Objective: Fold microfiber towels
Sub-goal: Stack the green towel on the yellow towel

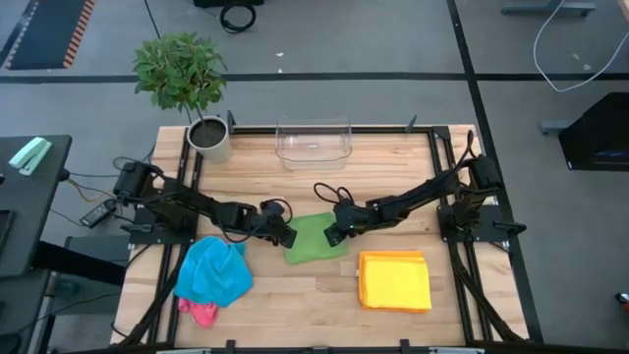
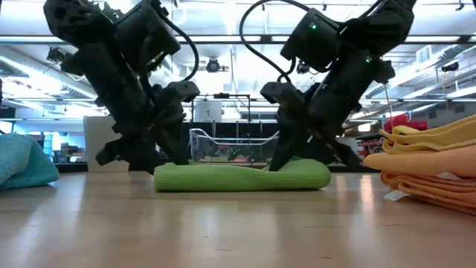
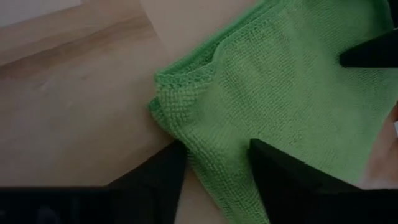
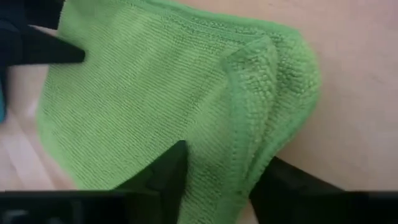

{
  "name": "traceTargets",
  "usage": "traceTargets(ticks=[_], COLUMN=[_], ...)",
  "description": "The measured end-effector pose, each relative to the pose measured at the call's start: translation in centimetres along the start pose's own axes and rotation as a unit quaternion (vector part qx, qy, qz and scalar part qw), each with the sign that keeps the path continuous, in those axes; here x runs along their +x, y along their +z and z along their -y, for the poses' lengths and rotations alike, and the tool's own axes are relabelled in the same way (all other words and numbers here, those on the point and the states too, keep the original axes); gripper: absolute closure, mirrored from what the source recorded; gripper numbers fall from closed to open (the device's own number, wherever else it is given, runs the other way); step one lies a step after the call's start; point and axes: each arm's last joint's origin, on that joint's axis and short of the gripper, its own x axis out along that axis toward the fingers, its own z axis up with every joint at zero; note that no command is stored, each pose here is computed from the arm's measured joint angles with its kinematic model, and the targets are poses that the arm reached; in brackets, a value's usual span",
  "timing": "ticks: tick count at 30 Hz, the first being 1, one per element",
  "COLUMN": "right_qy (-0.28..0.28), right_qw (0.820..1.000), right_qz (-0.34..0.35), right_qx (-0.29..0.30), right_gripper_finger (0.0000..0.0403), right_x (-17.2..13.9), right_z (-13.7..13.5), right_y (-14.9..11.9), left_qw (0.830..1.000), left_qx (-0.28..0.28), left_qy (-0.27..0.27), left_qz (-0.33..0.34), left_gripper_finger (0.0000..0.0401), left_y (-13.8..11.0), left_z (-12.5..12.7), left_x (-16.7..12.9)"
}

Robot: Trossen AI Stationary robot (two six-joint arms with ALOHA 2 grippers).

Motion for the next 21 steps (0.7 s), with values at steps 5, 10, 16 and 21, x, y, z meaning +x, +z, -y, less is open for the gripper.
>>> traceTargets(ticks=[5,10,16,21], right_qy=[-0.009,-0.001,0.027,0.007], right_qw=[1.000,1.000,0.999,1.000], right_qz=[0.002,0.005,0.014,-0.005], right_qx=[-0.008,-0.003,0.015,0.001], right_gripper_finger=[0.0346,0.0390,0.0393,0.0394], right_x=[-0.1,-0.5,-2.5,-6.7], right_z=[0.2,-0.2,-2.5,-4.9], right_y=[0.0,0.0,1.1,1.1], left_qw=[1.000,0.999,0.997,0.991], left_qx=[0.000,0.012,0.013,0.019], left_qy=[0.008,-0.021,-0.063,-0.120], left_qz=[0.009,0.034,0.051,0.064], left_gripper_finger=[0.0310,0.0388,0.0394,0.0394], left_y=[0.0,0.3,1.3,1.4], left_z=[-0.2,0.3,2.1,4.6], left_x=[0.3,0.4,-0.1,-2.1])
